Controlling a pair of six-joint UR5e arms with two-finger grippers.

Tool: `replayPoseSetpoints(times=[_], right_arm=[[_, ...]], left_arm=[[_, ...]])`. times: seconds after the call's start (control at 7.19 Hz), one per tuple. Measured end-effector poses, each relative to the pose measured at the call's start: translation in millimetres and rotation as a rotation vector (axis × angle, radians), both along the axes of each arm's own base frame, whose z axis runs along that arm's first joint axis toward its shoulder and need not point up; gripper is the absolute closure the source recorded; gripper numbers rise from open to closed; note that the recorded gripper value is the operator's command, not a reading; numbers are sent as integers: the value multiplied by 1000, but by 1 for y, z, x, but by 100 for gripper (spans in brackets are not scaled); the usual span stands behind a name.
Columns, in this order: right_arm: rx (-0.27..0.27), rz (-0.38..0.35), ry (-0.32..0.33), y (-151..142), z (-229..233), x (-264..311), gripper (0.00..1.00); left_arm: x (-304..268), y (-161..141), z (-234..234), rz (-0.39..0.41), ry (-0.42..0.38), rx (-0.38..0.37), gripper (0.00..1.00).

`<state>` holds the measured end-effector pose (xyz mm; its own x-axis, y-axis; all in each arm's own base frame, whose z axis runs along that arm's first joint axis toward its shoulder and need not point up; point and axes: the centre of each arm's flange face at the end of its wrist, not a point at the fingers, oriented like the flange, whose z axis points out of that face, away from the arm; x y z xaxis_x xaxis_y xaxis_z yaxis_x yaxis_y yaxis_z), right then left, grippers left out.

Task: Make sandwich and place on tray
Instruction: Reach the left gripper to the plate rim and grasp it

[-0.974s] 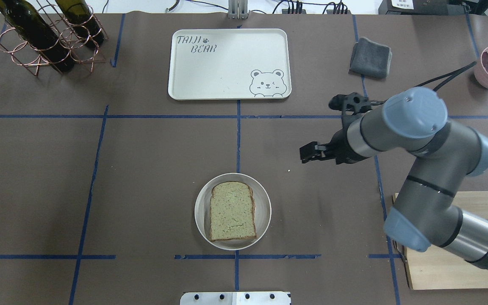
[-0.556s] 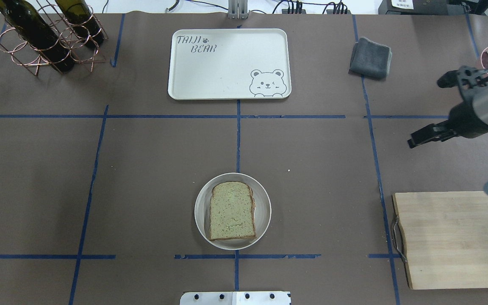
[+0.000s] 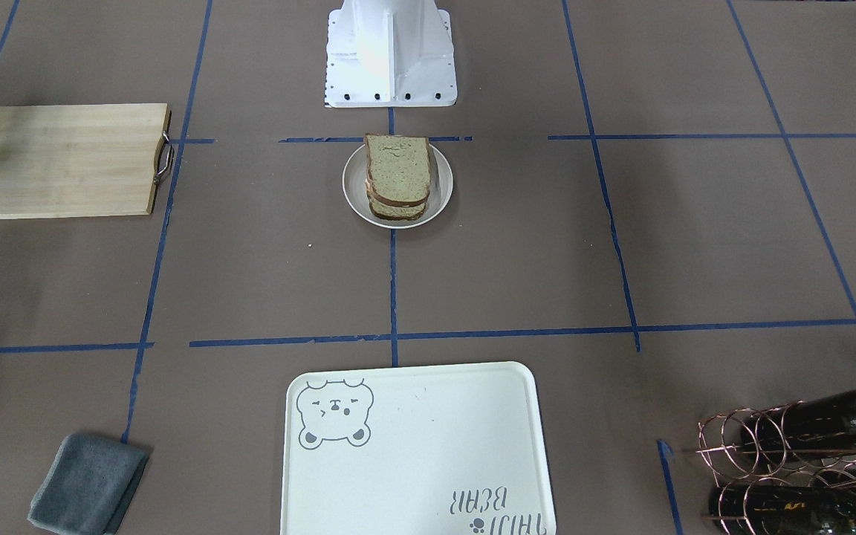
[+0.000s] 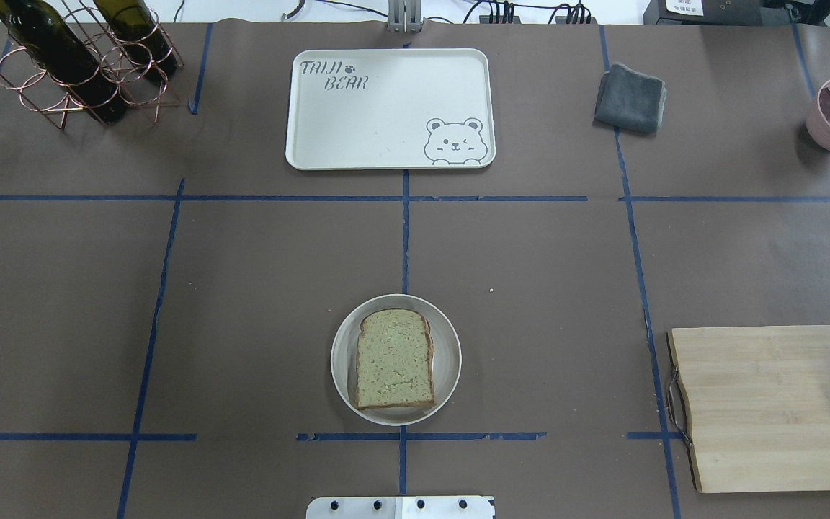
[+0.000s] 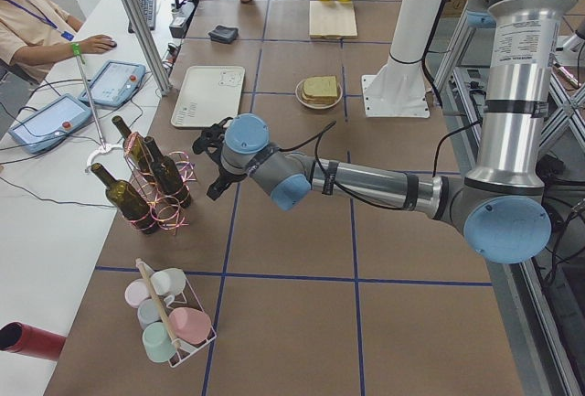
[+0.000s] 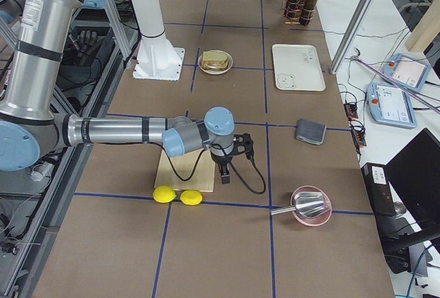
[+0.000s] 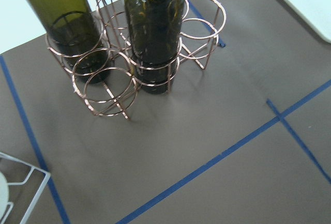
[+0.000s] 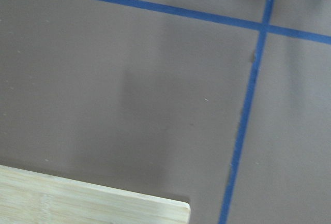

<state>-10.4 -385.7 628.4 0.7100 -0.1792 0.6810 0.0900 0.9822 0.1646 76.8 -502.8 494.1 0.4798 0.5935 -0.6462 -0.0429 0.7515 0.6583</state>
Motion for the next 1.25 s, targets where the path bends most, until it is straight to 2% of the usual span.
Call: replayPoseSetpoints(times=[0.14, 0.56, 0.7, 0.97, 1.25], right_arm=[[-4, 5, 16, 12, 25, 24, 0], [-10, 24, 57, 24, 48, 48, 0], [-12, 29, 64, 22, 47, 50, 0], [-35, 34, 72, 13, 42, 51, 0], [-42, 33, 74, 12, 41, 51, 0]], left_arm=[[54, 18, -23, 20, 45, -48, 0], [202, 89, -98, -61, 164, -300, 0], [247, 114, -117, -88, 205, -395, 6], [338, 152, -156, -154, 228, -584, 46], [410, 172, -179, -200, 225, -683, 47]])
